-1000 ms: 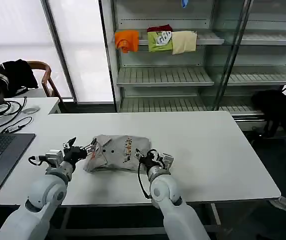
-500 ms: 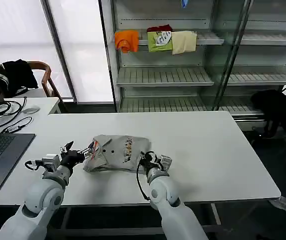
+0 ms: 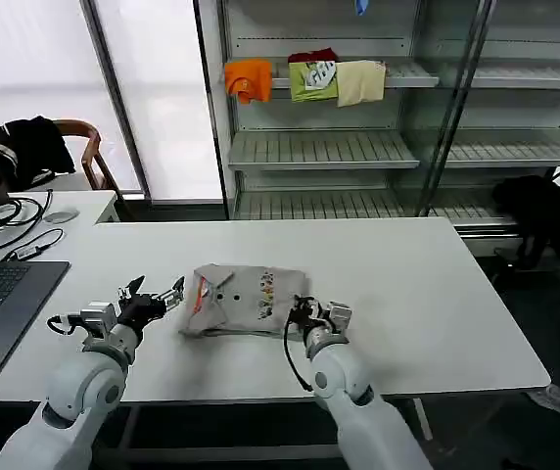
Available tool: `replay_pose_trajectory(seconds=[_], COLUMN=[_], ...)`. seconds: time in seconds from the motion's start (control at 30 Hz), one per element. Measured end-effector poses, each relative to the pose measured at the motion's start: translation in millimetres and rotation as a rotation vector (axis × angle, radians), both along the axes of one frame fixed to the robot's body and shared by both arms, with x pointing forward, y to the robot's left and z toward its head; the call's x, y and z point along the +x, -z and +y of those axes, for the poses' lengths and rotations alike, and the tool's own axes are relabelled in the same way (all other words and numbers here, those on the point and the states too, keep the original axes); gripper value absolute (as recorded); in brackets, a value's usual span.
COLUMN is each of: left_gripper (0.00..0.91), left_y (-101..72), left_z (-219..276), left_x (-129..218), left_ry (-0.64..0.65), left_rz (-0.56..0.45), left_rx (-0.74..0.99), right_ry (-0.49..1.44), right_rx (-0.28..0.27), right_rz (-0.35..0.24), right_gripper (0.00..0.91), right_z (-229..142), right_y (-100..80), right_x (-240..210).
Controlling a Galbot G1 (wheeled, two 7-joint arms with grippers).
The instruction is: Fold and organize the clothes.
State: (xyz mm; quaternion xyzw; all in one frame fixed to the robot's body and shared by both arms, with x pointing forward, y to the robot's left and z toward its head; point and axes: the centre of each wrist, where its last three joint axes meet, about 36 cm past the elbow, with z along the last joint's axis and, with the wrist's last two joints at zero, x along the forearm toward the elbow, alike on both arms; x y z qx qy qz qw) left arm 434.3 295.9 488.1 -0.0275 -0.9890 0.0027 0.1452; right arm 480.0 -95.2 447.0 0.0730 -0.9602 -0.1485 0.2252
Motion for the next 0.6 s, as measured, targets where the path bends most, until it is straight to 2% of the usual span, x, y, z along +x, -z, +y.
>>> replay_pose_trajectory(seconds=[0.4, 0.43, 0.47, 0.5, 0.6], left_gripper=[0.907, 0.907, 0.907, 0.907, 0.907], left_y=[1.9, 2.4, 3.0, 3.4, 4.0], left_z=[-12.0, -13.1, -14.1, -14.9, -16.4], left_x=[-0.1, -0.7, -1.2, -1.8, -3.4], left_ry=[0.015, 0.016, 0.018, 0.019, 0.021], left_rz=[0.001, 0.002, 0.004, 0.005, 0.007], left_rx=[-0.013, -0.015, -0.016, -0.018, -0.022], right_ry=[0.029, 0.034, 0.037, 0.041, 0.045], right_rx=[-0.174, -0.188, -0.201, -0.216, -0.249], right_rz=[-0.034, -0.035, -0.036, -0.038, -0.040], right_gripper=[0.000, 0.050, 0.252, 0.907, 0.907], right_z=[-78.8, -84.4, -90.1, -96.1, -110.0], right_y=[4.4, 5.3, 6.0, 6.2, 6.8], right_x=[15.3, 16.4, 17.2, 17.7, 17.2])
